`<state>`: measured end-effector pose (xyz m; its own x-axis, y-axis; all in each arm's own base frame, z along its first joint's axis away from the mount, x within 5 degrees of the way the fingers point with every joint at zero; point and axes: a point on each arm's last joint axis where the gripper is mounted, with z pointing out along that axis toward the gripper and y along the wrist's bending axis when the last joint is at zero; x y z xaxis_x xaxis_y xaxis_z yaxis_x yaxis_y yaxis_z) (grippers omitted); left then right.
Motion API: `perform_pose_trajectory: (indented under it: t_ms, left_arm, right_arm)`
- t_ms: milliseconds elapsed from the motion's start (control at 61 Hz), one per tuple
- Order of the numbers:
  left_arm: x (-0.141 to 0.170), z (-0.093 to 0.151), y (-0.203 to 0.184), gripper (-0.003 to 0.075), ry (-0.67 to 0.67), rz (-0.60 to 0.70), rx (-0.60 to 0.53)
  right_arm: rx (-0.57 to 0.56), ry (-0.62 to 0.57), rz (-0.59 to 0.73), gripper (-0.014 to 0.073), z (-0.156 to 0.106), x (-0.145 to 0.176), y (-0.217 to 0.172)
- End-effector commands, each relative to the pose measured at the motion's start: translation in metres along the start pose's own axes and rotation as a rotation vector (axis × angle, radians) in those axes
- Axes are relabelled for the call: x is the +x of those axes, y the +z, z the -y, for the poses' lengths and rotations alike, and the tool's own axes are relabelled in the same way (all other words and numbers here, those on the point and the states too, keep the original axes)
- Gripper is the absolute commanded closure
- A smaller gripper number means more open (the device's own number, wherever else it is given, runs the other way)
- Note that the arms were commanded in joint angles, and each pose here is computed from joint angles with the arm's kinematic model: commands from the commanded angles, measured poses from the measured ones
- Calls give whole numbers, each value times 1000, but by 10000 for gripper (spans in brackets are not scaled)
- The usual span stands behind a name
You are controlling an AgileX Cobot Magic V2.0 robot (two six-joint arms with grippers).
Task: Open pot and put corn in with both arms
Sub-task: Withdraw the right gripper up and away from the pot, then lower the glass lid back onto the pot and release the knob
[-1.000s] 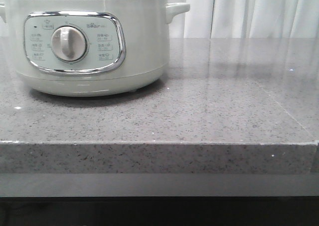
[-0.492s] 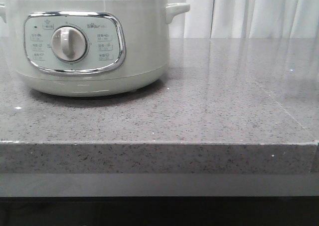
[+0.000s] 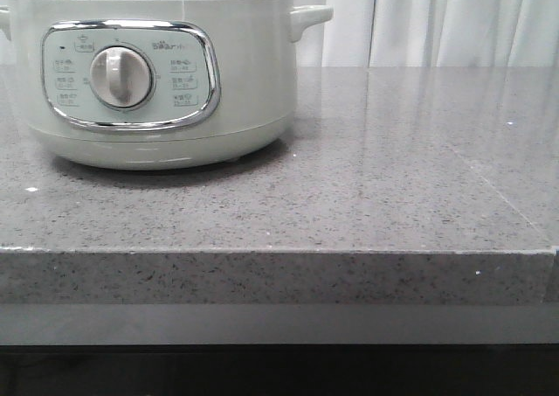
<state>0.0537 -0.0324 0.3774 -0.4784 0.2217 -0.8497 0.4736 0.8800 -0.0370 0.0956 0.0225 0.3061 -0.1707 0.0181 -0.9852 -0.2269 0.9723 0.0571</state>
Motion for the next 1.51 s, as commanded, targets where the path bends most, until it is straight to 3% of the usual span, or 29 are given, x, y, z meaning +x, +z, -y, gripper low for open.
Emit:
perform_pose_trajectory:
  t_ms: [0, 164, 393, 820, 1148, 1492]
  left_arm:
    - [-20, 2, -9, 471, -14, 175, 14]
    - [-33, 0, -2, 492, -1, 147, 8]
    - [-97, -3, 24, 492, 5, 110, 4]
    - [-210, -14, 137, 492, 20, 45, 11]
    - [-243, -20, 203, 492, 21, 14, 15]
    - [-242, -22, 217, 492, 25, -26, 11]
  right_arm:
    - [21, -10, 133, 661, 1, -4, -15]
    - [27, -13, 193, 661, 1, 1, -25]
    - [27, -13, 193, 661, 1, 1, -25]
    - [27, -13, 193, 661, 1, 1, -25]
    - [27, -13, 194, 661, 1, 1, -25]
    - [29, -13, 200, 661, 1, 0, -25]
